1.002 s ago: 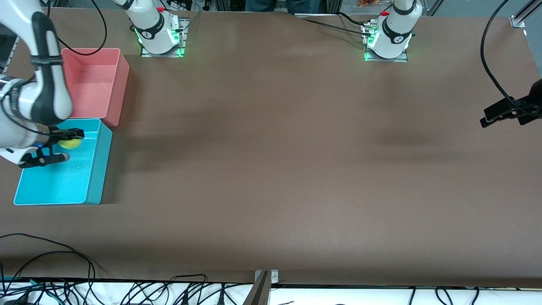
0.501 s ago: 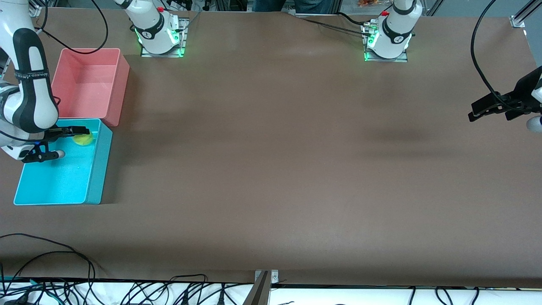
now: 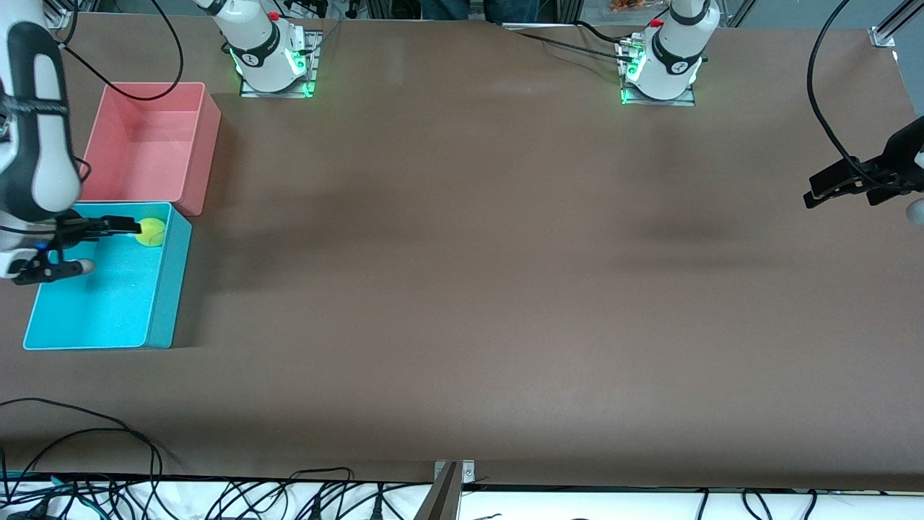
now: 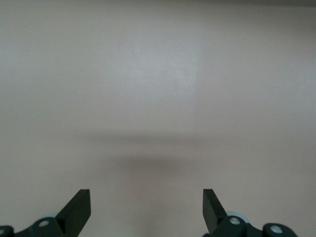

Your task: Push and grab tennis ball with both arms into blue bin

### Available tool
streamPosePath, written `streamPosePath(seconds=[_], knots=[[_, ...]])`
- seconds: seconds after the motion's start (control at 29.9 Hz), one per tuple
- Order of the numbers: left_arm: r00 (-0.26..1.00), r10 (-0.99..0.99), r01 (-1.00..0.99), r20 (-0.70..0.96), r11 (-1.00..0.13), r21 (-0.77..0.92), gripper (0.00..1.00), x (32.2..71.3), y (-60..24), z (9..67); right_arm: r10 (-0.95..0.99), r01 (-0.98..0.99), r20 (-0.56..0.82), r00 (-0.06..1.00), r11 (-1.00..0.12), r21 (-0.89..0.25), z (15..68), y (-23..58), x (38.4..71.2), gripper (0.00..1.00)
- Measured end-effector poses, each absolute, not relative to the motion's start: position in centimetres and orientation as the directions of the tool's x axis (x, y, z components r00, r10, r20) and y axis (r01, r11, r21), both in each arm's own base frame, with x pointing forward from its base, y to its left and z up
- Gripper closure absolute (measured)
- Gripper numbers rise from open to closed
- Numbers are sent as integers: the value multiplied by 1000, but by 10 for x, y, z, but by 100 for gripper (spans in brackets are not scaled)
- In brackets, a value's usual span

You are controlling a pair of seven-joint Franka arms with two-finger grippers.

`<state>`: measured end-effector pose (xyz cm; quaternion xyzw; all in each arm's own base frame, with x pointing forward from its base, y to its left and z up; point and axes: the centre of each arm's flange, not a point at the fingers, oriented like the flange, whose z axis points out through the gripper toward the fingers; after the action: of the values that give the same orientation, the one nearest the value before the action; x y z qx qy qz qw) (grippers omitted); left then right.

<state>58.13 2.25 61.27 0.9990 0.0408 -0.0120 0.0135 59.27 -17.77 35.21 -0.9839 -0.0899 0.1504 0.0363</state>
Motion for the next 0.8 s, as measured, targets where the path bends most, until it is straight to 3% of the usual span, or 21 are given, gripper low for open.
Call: streamPosePath(seconds=[0.33,0.8], knots=[[996,81,82,-25,-996,24,0,581,23,613,204,183,-244,948,-977,-108,460,-169,599,0],[997,76,77,-25,-997,24,0,581,20,613,270,268,-217,938,-963,-41,559,-105,582,0]])
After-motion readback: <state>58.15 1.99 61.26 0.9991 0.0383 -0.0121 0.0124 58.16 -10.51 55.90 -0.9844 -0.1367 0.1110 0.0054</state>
